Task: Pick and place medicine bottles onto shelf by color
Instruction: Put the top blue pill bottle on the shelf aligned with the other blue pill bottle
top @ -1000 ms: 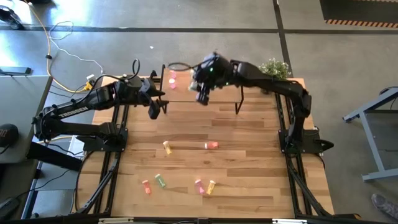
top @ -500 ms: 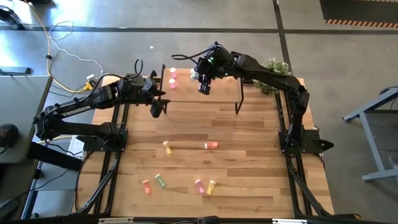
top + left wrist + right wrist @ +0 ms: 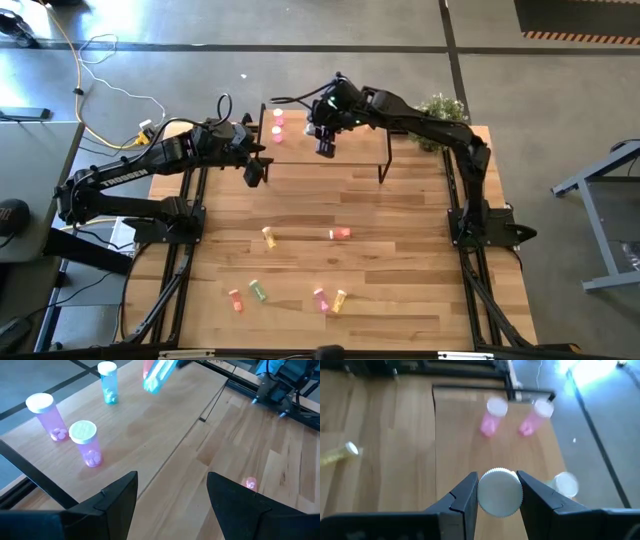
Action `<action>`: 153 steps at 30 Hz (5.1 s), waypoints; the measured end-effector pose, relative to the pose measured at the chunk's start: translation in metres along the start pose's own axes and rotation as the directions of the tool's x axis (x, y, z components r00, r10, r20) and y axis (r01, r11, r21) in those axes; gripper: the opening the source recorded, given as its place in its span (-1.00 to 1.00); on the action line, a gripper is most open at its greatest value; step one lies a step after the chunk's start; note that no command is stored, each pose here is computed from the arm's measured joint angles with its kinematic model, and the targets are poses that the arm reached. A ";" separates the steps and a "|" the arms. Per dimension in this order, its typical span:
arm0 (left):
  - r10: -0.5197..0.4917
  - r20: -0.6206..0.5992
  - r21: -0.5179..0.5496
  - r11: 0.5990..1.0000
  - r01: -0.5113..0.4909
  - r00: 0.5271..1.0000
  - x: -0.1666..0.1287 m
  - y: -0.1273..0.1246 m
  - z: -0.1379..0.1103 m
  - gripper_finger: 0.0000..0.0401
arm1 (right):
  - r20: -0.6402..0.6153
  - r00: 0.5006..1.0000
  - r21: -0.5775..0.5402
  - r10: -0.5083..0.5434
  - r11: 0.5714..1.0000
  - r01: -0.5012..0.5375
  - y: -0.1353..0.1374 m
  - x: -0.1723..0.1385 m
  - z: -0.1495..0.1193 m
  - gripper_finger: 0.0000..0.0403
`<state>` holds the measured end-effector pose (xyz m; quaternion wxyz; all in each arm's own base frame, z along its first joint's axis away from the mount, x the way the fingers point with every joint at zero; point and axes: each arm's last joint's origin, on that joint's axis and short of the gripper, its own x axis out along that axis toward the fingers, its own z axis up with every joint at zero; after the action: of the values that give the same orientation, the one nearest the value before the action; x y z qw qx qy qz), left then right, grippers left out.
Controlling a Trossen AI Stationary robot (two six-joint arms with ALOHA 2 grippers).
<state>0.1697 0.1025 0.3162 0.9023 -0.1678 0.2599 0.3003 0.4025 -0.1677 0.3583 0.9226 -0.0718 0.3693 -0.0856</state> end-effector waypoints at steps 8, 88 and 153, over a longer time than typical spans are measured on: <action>0.001 0.000 0.000 1.000 -0.001 1.000 0.000 0.000 0.000 0.14 | -0.116 0.993 0.017 0.034 0.999 -0.032 0.000 0.032 -0.017 -0.47; -0.002 -0.001 0.001 1.000 0.002 1.000 0.000 0.000 0.000 0.14 | -0.183 0.983 0.037 0.019 0.999 -0.012 -0.008 0.050 -0.030 -0.34; 0.089 0.073 0.254 0.962 -0.104 0.993 0.000 0.002 0.006 0.14 | -0.414 0.905 0.345 0.101 0.937 0.053 0.010 0.020 -0.032 0.05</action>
<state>0.1704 0.1063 0.3206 0.9082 -0.0272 0.2771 0.3126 0.3958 -0.1646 0.3198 0.8187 0.1173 0.5412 -0.1518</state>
